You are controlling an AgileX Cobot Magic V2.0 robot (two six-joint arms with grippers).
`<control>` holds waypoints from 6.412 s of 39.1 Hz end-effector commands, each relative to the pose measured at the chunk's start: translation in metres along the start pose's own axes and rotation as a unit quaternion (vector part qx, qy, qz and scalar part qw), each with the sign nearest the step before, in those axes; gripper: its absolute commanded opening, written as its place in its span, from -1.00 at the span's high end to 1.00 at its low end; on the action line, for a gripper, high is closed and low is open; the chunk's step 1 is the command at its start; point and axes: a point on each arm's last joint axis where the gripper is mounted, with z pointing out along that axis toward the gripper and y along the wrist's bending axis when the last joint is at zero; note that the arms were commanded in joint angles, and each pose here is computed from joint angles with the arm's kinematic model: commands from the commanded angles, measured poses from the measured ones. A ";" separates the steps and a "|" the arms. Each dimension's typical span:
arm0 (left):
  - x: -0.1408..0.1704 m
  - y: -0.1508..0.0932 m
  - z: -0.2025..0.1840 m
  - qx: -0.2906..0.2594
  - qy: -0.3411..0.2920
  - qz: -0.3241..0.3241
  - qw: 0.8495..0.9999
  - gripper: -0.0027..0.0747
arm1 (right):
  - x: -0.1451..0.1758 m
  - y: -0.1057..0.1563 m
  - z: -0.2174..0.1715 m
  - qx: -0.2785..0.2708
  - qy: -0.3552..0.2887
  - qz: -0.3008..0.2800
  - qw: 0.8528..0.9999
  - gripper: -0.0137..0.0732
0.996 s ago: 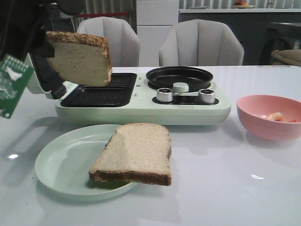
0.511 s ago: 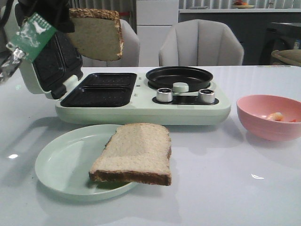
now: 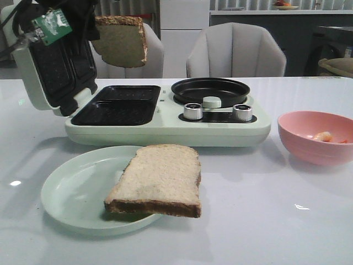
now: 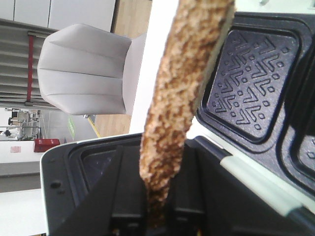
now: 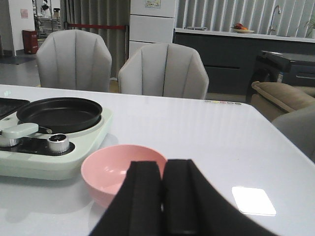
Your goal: Make breakfast with bread and shrimp
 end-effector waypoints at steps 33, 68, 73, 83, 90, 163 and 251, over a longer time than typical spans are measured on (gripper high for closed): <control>0.013 0.013 0.077 -0.019 -0.014 -0.023 0.999 0.63 | -0.014 0.000 -0.003 -0.001 -0.061 -0.005 0.998 0.36; 0.007 -0.031 0.080 0.046 -0.019 -0.053 0.997 -0.15 | -0.014 0.000 -0.003 -0.001 -0.061 -0.005 0.998 0.36; 0.011 -0.035 0.080 0.047 0.008 -0.050 0.998 -0.56 | -0.014 0.000 -0.003 -0.001 -0.061 -0.005 0.998 0.36; 0.010 -0.030 0.066 0.052 0.021 -0.119 0.991 -0.53 | -0.014 0.000 -0.003 -0.001 -0.061 -0.005 0.998 0.36; 0.012 -0.025 0.054 0.062 0.065 -0.160 0.983 -0.53 | -0.014 0.000 -0.003 -0.001 -0.061 -0.005 0.998 0.36; 0.088 -0.014 -0.260 0.001 -0.078 -0.532 0.843 -0.53 | -0.014 0.000 -0.003 -0.001 -0.061 -0.005 0.998 0.36; 0.129 -0.108 -0.334 -0.044 -0.123 -0.534 0.835 -0.53 | -0.017 0.000 -0.003 -0.001 -0.076 -0.005 0.997 0.36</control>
